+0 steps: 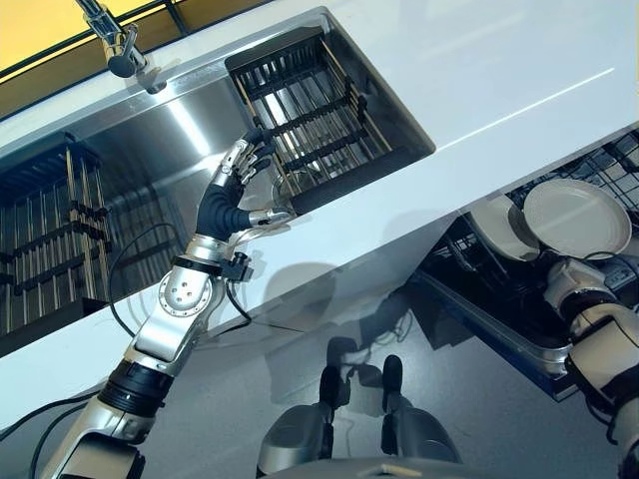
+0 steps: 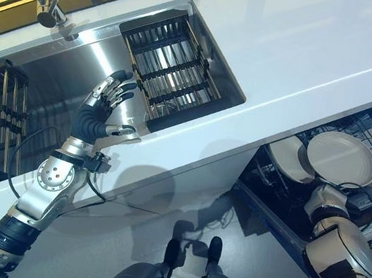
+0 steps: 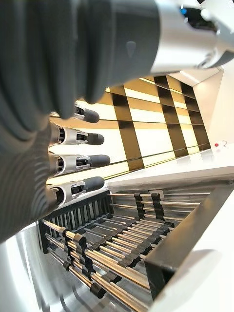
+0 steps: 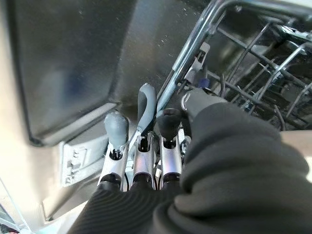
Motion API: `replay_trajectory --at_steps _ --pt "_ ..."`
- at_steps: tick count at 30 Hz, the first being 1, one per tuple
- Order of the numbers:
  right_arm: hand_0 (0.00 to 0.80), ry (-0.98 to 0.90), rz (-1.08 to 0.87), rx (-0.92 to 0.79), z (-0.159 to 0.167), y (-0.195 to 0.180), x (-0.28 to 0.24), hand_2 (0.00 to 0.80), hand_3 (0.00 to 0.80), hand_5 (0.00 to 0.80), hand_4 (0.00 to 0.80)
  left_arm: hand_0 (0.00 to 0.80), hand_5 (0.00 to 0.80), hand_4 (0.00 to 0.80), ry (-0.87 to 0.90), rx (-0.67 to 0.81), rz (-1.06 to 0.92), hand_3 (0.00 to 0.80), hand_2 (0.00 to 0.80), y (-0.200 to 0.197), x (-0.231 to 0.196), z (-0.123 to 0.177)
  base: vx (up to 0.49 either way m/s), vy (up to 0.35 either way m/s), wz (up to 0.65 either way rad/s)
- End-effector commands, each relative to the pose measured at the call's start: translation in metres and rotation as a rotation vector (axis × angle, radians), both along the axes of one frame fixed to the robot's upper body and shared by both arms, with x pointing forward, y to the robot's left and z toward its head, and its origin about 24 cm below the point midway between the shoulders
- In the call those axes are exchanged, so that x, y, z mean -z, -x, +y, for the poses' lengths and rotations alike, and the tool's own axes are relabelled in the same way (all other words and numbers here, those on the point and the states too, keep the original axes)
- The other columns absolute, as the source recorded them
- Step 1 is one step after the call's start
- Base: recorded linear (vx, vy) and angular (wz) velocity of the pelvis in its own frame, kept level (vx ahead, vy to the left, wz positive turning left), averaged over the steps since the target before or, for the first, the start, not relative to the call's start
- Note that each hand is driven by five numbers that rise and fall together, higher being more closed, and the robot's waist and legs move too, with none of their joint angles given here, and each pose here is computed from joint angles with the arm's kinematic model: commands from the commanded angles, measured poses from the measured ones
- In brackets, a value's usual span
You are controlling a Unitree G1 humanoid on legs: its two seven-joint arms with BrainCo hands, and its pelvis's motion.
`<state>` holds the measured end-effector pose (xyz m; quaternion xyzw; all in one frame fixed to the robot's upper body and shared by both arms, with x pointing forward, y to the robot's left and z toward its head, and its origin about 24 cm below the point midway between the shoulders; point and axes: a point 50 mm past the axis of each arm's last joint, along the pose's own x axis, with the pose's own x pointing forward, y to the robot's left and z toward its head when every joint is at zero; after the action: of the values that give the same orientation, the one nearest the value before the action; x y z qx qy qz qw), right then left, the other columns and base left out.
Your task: Take plates into dishwasher
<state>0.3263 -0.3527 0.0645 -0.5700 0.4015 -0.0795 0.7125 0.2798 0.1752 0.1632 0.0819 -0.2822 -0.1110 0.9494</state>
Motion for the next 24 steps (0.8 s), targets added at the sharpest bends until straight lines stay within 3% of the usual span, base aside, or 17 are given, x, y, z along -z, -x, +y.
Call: replay_trajectory --at_steps 1,17,24 --pt "0.800 -0.055 -0.307 -0.299 0.075 -0.069 -0.077 0.800 0.800 0.800 0.800 0.000 0.000 0.000 0.013 0.059 -0.158 0.000 0.000 -0.004 -0.031 -0.015 0.000 0.000 0.00" --pt "0.800 -0.054 -0.457 -0.300 0.080 -0.079 -0.119 0.800 0.800 0.800 0.800 0.000 0.000 0.000 0.006 0.051 -0.138 0.000 0.000 -0.006 -0.027 -0.009 0.006 -0.020 0.11" --pt "0.800 -0.043 -0.426 -0.284 0.074 -0.077 -0.118 0.800 0.800 0.800 0.800 0.000 0.000 0.000 0.004 0.063 -0.144 0.000 0.000 -0.005 -0.027 -0.009 -0.012 -0.007 0.05"
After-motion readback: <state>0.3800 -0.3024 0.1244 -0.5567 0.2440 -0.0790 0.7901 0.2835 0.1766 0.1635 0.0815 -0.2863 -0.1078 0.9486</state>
